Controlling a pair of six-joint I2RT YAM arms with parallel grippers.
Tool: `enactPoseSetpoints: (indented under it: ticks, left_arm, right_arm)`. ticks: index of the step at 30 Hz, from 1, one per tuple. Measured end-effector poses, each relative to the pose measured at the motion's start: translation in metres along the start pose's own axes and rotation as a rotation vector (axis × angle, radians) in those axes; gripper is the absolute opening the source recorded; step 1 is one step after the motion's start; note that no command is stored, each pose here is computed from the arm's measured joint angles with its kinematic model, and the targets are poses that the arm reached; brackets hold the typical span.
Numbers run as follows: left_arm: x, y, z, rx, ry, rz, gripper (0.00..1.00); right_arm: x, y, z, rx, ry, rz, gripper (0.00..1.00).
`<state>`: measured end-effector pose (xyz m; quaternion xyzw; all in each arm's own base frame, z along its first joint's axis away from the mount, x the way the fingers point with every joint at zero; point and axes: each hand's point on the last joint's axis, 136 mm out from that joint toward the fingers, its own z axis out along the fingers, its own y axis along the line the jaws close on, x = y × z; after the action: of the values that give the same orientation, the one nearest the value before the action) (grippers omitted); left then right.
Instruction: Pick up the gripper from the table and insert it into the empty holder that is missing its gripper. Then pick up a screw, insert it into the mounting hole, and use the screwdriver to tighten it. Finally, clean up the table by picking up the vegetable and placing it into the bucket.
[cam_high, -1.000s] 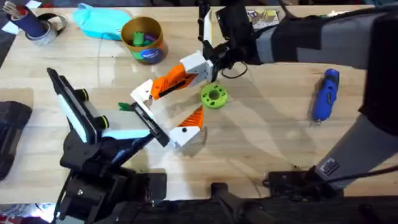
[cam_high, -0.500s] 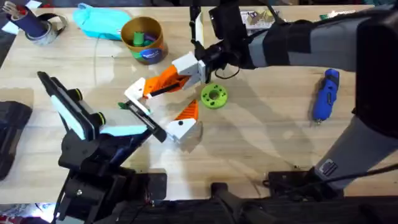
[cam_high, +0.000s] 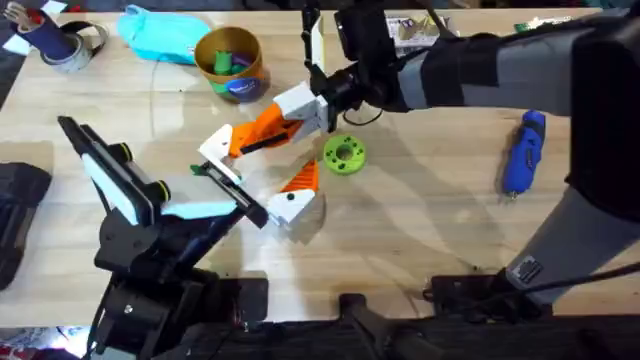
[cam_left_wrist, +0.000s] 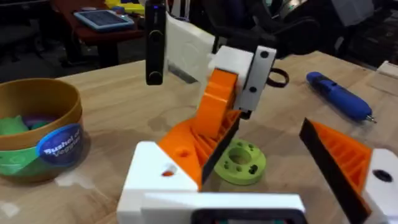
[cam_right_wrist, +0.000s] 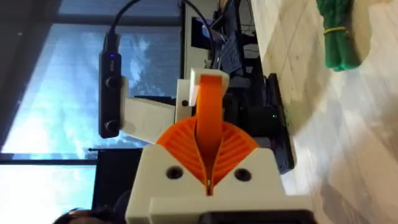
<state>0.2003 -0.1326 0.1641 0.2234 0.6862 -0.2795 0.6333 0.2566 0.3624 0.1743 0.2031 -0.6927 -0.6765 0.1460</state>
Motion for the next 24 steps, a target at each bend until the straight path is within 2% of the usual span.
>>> enactPoseSetpoints:
  ticks: [14,24]
  left_arm:
    - [0.001,-0.017,-0.001,0.101,0.007,0.013,0.994]
    - [0.001,-0.021,-0.001,0.123,0.008,0.020,0.994]
  right_arm:
    - [0.004,0.001,-0.007,-0.033,0.025,0.016,0.009]
    - [0.005,0.001,-0.007,-0.036,0.029,-0.012,0.009]
